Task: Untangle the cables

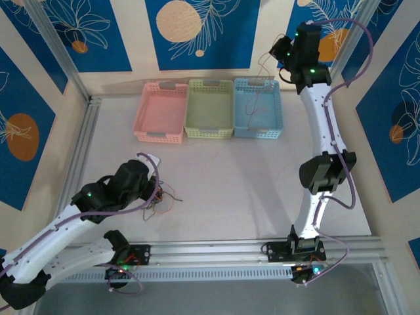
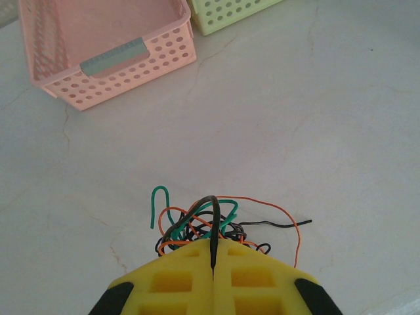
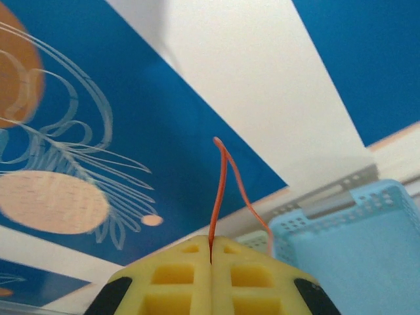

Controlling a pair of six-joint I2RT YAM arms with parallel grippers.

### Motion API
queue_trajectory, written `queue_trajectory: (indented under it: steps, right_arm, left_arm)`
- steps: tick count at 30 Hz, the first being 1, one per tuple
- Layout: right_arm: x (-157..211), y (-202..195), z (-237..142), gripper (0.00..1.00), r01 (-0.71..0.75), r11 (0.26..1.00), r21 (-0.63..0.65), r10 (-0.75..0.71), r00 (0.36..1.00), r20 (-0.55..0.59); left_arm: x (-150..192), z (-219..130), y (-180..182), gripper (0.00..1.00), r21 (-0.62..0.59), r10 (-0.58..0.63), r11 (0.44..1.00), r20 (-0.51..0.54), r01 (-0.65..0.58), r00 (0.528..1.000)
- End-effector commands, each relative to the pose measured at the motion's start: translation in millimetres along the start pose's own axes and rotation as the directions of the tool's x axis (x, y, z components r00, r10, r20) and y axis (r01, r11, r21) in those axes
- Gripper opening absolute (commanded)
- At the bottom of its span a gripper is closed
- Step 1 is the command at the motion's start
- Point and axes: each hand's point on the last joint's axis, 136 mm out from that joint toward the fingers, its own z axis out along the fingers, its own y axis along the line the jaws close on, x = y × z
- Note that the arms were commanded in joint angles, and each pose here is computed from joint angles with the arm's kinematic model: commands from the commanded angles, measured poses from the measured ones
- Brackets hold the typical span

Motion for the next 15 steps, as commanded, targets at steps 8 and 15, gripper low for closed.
queue_trajectory:
  steps: [8, 15]
  right_arm:
    - [101, -97, 77, 0.14, 0.045, 0.964, 0.262, 0.007, 0.981, -0.193]
    - [141, -128, 87, 0.49, 0.063, 0.949, 0.309, 0.046, 0.943, -0.331]
  left_arm:
    - [-2, 2, 2, 0.00, -0.009, 0.008, 1.000, 0.006, -0.008, 1.000]
    - [-2, 1, 2, 0.00, -0.006, 0.009, 1.000, 0.008, -0.009, 1.000]
